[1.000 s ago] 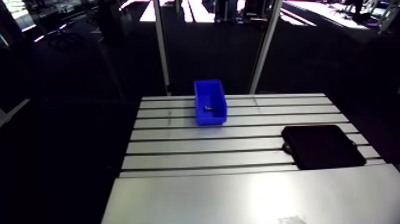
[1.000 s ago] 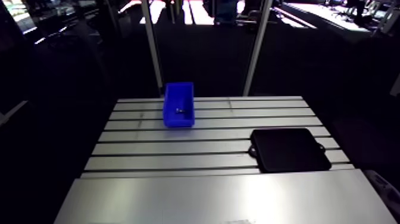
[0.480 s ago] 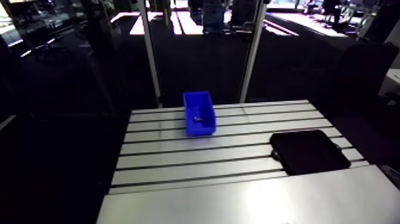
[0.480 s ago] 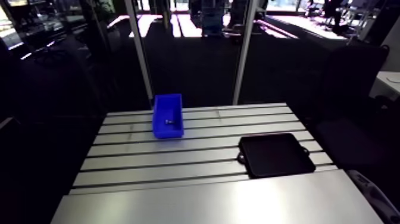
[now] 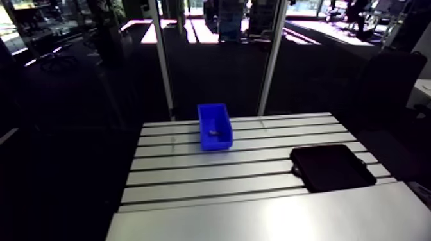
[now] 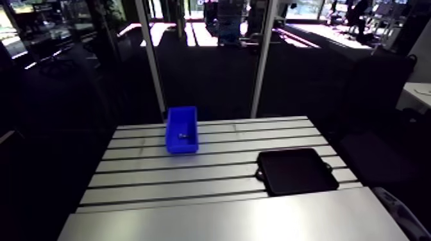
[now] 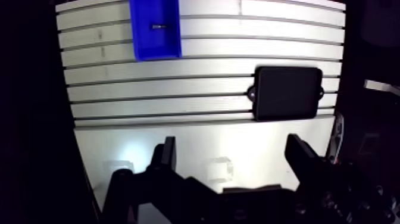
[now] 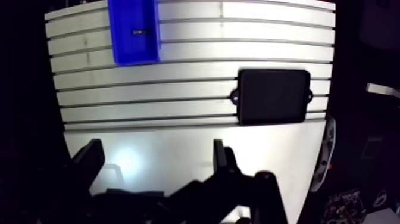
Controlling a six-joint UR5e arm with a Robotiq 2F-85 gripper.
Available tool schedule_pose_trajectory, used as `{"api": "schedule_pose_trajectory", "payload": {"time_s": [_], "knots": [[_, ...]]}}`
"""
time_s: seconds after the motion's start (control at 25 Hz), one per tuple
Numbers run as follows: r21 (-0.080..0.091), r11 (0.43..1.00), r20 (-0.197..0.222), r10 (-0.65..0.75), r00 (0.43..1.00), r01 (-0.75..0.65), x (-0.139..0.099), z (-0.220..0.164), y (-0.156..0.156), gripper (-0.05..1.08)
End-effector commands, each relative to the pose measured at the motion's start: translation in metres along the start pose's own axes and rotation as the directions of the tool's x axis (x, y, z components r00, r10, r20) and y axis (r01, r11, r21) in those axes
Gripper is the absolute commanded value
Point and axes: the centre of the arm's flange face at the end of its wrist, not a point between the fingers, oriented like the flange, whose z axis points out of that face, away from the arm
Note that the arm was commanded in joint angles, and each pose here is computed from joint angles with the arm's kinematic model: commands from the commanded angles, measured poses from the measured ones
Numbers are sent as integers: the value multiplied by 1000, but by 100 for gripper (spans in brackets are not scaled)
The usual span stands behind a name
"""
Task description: Pick up the M10 bolt from the tray and put it into the blue bin.
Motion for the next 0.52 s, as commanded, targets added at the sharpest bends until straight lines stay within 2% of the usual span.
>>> {"api": "schedule_pose_trajectory", "payload": {"time_s": [0.04, 0.52], "knots": [[2, 1000, 1, -1, 1000, 1, -4, 0, -2, 2], [1, 1000, 7, -6, 1000, 6, 0, 4, -4, 2]]}}
